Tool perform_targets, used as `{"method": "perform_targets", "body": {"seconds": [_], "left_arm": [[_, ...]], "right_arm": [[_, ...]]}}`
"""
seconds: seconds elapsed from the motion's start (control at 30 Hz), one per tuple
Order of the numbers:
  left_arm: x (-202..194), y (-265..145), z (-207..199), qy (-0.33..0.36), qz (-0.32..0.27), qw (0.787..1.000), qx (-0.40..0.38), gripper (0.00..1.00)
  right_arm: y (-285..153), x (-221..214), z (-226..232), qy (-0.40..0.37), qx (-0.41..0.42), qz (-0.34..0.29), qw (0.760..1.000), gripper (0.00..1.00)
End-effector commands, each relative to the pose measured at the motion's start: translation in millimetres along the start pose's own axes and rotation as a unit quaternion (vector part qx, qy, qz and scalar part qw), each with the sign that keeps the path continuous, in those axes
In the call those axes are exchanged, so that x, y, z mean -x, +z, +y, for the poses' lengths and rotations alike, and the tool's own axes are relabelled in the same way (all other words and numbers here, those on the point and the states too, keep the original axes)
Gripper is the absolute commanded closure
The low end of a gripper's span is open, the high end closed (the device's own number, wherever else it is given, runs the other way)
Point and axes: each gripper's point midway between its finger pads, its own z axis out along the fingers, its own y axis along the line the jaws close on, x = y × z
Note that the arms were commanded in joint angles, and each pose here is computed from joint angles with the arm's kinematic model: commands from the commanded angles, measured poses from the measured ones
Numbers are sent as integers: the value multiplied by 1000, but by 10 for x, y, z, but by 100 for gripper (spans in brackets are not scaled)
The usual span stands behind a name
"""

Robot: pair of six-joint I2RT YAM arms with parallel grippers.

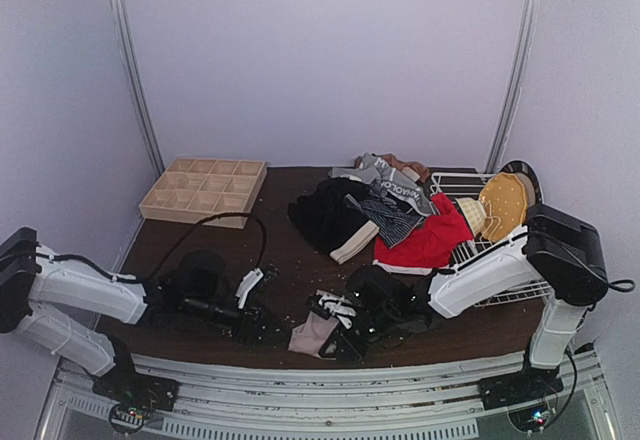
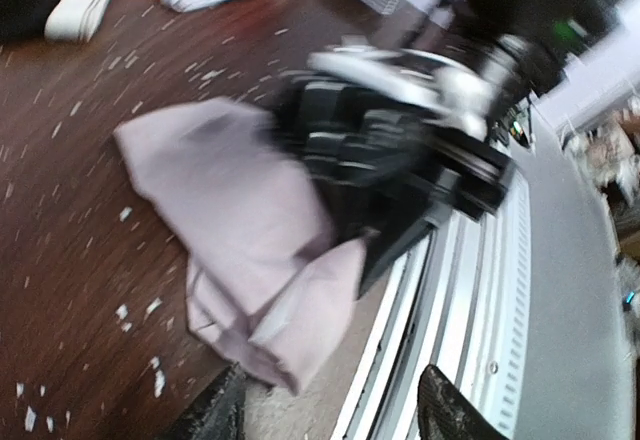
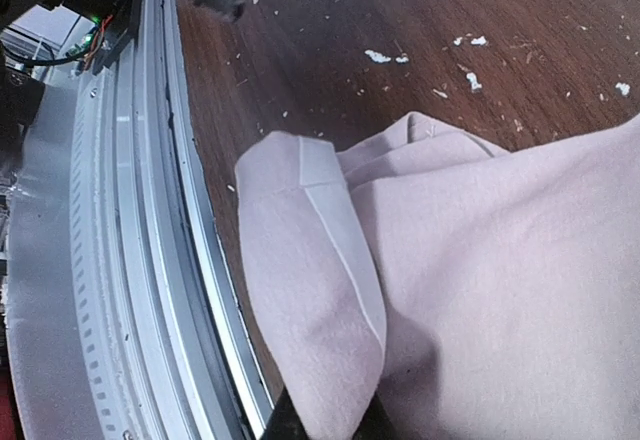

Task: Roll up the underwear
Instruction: Roll the underwear at the center of the board.

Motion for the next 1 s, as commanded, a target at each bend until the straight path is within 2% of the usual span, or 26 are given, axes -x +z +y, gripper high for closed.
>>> {"method": "perform_targets", "body": {"seconds": [0.0, 0.07, 0.3, 0.47, 0.67, 0.8, 0.97], "left_arm": [[259, 17, -269, 174, -80, 981, 8, 43], [171, 116, -273, 214, -60, 975, 12, 43], [47, 316, -168, 280, -30, 959, 18, 43], [-35, 460, -73, 305, -3, 952, 23, 44], [-16, 580, -80, 314, -4, 949, 16, 46], [-63, 623, -76, 321, 15, 947, 8, 57], [-148, 633, -83, 313, 22, 950, -3, 87]], "right_arm": [[97, -471, -73, 70, 24, 69, 995, 100], [103, -468, -89, 85, 34, 65, 994, 100], [103, -512, -122, 133, 64, 59, 987, 100], [109, -579, -146, 153, 73, 61, 984, 100], [126, -660, -168, 171, 80, 63, 980, 100], [122, -666, -167, 175, 83, 61, 979, 100], [46, -529, -110, 170, 87, 37, 981, 100]]}}
